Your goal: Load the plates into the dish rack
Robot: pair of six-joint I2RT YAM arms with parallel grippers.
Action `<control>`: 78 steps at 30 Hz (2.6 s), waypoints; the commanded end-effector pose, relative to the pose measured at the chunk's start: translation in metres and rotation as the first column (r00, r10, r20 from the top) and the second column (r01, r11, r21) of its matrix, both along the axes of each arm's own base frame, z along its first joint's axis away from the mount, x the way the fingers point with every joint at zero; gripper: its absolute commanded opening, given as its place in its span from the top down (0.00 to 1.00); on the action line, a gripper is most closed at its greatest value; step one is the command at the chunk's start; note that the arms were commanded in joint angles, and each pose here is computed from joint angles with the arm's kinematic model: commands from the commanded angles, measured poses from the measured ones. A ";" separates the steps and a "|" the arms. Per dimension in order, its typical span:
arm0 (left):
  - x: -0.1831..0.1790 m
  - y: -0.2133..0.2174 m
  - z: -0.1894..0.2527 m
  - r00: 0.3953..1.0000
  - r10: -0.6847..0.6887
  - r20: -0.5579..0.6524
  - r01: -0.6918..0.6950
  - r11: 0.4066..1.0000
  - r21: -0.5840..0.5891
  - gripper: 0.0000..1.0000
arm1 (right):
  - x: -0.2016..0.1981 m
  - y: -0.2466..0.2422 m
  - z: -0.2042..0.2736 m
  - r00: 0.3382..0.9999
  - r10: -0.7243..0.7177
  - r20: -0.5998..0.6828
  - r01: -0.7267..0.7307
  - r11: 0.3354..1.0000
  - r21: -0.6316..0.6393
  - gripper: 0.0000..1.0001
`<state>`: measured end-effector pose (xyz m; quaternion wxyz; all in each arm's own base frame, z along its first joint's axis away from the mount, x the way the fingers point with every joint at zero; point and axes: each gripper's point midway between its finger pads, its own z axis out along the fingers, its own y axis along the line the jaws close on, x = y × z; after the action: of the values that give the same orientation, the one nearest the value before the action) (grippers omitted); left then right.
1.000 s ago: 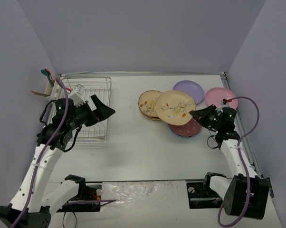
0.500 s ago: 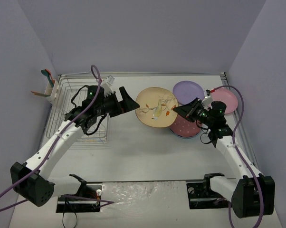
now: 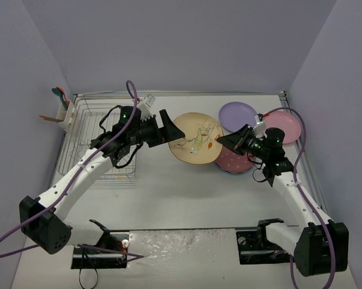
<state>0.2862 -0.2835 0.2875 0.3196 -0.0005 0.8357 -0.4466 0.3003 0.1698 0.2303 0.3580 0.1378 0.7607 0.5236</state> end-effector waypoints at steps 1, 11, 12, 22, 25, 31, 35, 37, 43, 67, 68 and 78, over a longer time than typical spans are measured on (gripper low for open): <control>0.001 -0.006 0.030 0.998 -0.009 0.068 0.013 0.998 -0.060 0.20 | -0.011 0.011 0.091 0.955 0.071 0.288 -0.094 0.994 0.065 1.00; 0.001 -0.013 0.023 0.999 -0.037 0.037 0.040 0.996 -0.075 0.30 | -0.016 0.016 0.095 0.947 0.089 0.310 -0.114 0.991 0.066 1.00; 0.001 -0.014 0.024 0.999 -0.036 0.041 0.040 0.996 -0.079 0.31 | -0.017 0.016 0.094 0.947 0.089 0.308 -0.115 0.991 0.067 1.00; -0.001 -0.018 0.025 0.998 -0.057 0.037 0.061 0.993 -0.106 0.49 | -0.017 0.018 0.095 0.942 0.094 0.321 -0.123 0.990 0.072 1.00; -0.003 -0.020 0.027 0.996 -0.078 0.041 0.082 0.991 -0.109 0.58 | -0.016 0.019 0.096 0.940 0.097 0.328 -0.127 0.989 0.073 1.00; -0.006 -0.019 0.028 0.994 -0.093 0.050 0.098 0.990 -0.097 0.87 | -0.017 0.020 0.095 0.937 0.103 0.334 -0.131 0.989 0.063 1.00; -0.006 -0.016 0.032 0.993 -0.092 0.068 0.098 0.991 -0.091 1.00 | -0.017 0.019 0.090 0.936 0.108 0.334 -0.128 0.991 0.038 0.99; -0.005 -0.013 0.037 0.992 -0.085 0.093 0.092 0.993 -0.078 1.00 | -0.017 0.018 0.084 0.942 0.116 0.316 -0.125 0.992 0.008 0.83; 0.003 0.014 0.051 0.985 -0.036 0.168 0.036 0.999 0.004 1.00 | -0.013 0.012 0.069 0.946 0.134 0.294 -0.098 0.986 -0.133 0.19; 0.036 0.348 0.122 0.818 0.145 0.556 -0.575 0.207 0.792 1.00 | -0.015 0.026 0.047 0.959 0.180 0.217 -0.120 0.957 -0.264 0.00; 0.039 0.350 0.119 0.824 0.144 0.548 -0.566 0.200 0.799 1.00 | -0.016 0.029 0.046 0.958 0.190 0.215 -0.130 0.955 -0.266 0.00; 0.072 0.406 0.084 0.855 0.190 0.483 -0.508 0.120 0.853 1.00 | -0.030 0.052 0.038 0.937 0.279 0.212 -0.212 0.933 -0.291 0.00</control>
<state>0.3368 0.1056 0.3159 0.3574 0.0639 0.9051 0.2214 0.2649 0.2162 0.2473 0.3619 -0.0441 0.8054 0.4674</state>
